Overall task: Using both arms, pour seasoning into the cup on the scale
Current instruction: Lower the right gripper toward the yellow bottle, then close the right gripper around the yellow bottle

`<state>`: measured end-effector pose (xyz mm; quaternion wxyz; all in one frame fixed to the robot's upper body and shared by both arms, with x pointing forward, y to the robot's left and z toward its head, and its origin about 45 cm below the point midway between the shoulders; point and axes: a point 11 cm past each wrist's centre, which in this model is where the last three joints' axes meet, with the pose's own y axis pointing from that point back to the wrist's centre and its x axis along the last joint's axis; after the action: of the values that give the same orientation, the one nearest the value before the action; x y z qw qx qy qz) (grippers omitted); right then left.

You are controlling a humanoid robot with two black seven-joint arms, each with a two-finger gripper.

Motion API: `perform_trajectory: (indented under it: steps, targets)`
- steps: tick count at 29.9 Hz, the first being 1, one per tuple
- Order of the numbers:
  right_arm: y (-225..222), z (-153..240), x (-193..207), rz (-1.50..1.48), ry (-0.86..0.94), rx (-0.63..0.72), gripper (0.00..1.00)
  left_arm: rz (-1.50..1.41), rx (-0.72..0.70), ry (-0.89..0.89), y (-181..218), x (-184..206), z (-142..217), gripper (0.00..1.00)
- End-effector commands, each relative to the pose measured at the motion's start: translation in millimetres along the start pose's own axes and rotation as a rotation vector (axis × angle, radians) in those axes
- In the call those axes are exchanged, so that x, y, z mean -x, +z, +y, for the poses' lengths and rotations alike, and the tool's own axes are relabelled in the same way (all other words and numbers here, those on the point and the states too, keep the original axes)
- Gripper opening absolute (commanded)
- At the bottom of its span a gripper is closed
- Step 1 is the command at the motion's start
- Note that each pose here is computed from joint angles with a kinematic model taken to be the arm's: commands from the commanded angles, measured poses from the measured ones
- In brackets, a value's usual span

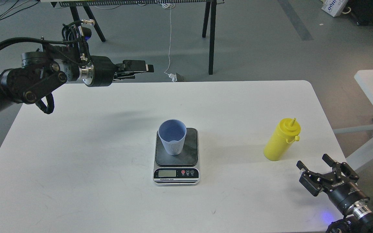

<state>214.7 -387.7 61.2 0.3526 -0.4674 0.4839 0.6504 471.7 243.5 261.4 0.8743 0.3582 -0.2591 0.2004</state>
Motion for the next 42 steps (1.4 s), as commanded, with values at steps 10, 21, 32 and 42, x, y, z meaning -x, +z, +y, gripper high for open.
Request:
perform_trajectory:
  steps: [10, 21, 32, 42]
  targets:
    - [17.2, -25.1, 1.4, 0.036, -0.015, 0.047, 0.99, 0.006, -0.002, -0.006, -2.4, 3.8, -1.0, 0.98]
    - [27.8, -51.6, 7.8, 0.070, -0.017, 0.096, 0.99, 0.019, -0.007, -0.013, -7.8, 9.8, -1.3, 0.99]
    - [37.2, -69.4, 16.6, 0.099, -0.037, 0.125, 0.99, 0.037, -0.016, -0.027, -15.6, 20.2, -2.6, 0.99]
    - [34.0, -92.5, 27.9, 0.148, -0.045, 0.124, 0.99, 0.042, -0.020, -0.026, -18.4, 21.2, -1.1, 0.99]
